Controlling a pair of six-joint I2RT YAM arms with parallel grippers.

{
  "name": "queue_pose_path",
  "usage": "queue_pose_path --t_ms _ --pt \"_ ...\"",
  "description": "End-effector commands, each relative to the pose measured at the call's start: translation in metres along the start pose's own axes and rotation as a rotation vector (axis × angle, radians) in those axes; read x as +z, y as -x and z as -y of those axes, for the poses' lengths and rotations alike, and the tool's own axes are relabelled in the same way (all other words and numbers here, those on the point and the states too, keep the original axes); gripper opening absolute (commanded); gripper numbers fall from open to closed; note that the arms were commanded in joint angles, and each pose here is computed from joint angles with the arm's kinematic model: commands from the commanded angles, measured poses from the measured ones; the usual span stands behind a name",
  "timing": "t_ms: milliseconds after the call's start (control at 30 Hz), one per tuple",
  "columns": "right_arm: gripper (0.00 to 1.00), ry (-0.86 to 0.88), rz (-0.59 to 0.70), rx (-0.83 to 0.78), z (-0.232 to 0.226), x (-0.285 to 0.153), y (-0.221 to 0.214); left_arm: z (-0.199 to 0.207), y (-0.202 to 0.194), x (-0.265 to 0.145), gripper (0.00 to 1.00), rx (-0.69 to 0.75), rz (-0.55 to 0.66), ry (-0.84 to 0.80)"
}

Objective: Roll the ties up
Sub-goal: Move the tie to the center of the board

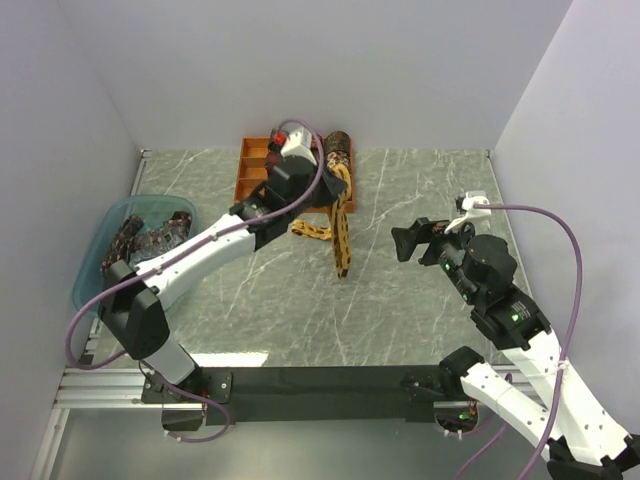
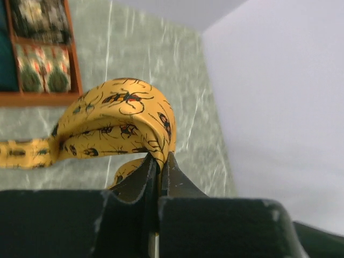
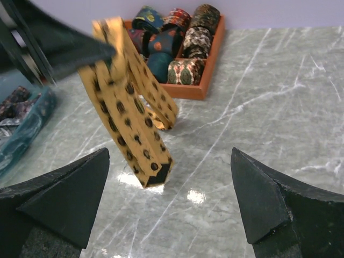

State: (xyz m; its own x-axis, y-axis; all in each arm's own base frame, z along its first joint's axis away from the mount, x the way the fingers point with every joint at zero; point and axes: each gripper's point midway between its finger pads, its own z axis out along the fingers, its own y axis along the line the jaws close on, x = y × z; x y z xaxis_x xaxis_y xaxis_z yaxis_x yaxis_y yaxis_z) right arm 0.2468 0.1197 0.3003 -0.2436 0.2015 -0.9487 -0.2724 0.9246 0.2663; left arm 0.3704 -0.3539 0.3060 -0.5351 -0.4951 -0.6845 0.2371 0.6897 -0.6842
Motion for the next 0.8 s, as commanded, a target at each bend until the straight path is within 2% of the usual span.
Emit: queue_pose_path --t_ms 0,133,167,233,267,333,367,467,533,633,767 --pt "1.00 -0.051 -0.029 0.001 0.011 0.003 -0.013 0.021 -0.033 0.004 0.06 -0.053 -0.058 -0.144" --pt "1.00 -0.068 -0.067 -0.001 0.015 0.007 -0.027 0.022 -0.089 0.013 0.13 -0.019 -0.159 -0.207" --pt "1.00 -0.067 -0.082 -0.003 0.015 0.008 -0.031 0.025 -0.096 0.013 0.24 -0.031 -0.179 -0.240" --pt "1.00 -0.067 -0.107 0.002 0.015 0.011 -0.039 0.019 -0.115 0.014 0.35 -0.017 -0.239 -0.251" --pt "1.00 -0.070 -0.125 0.003 0.016 0.013 -0.045 0.012 -0.121 0.013 0.49 0.017 -0.258 -0.240" --pt "1.00 -0.065 -0.162 0.010 0.015 0.016 -0.057 0.010 -0.121 0.008 0.65 0.065 -0.267 -0.244" --pt "1.00 -0.065 -0.184 0.012 0.016 0.017 -0.065 0.008 -0.119 0.004 0.80 0.114 -0.262 -0.242" --pt "1.00 -0.029 -0.256 0.020 0.010 0.020 -0.085 -0.006 -0.100 -0.008 0.97 0.219 -0.200 -0.203" --pt "1.00 -0.016 -0.299 0.034 0.007 0.022 -0.096 -0.013 -0.084 -0.019 0.99 0.231 -0.174 -0.172" --pt "1.00 0.009 -0.350 0.053 0.001 0.026 -0.108 -0.069 -0.053 -0.013 0.98 0.171 -0.128 -0.012" --pt "1.00 0.004 -0.419 0.089 -0.002 0.031 -0.125 -0.127 -0.049 0.004 0.94 0.143 -0.174 0.152"
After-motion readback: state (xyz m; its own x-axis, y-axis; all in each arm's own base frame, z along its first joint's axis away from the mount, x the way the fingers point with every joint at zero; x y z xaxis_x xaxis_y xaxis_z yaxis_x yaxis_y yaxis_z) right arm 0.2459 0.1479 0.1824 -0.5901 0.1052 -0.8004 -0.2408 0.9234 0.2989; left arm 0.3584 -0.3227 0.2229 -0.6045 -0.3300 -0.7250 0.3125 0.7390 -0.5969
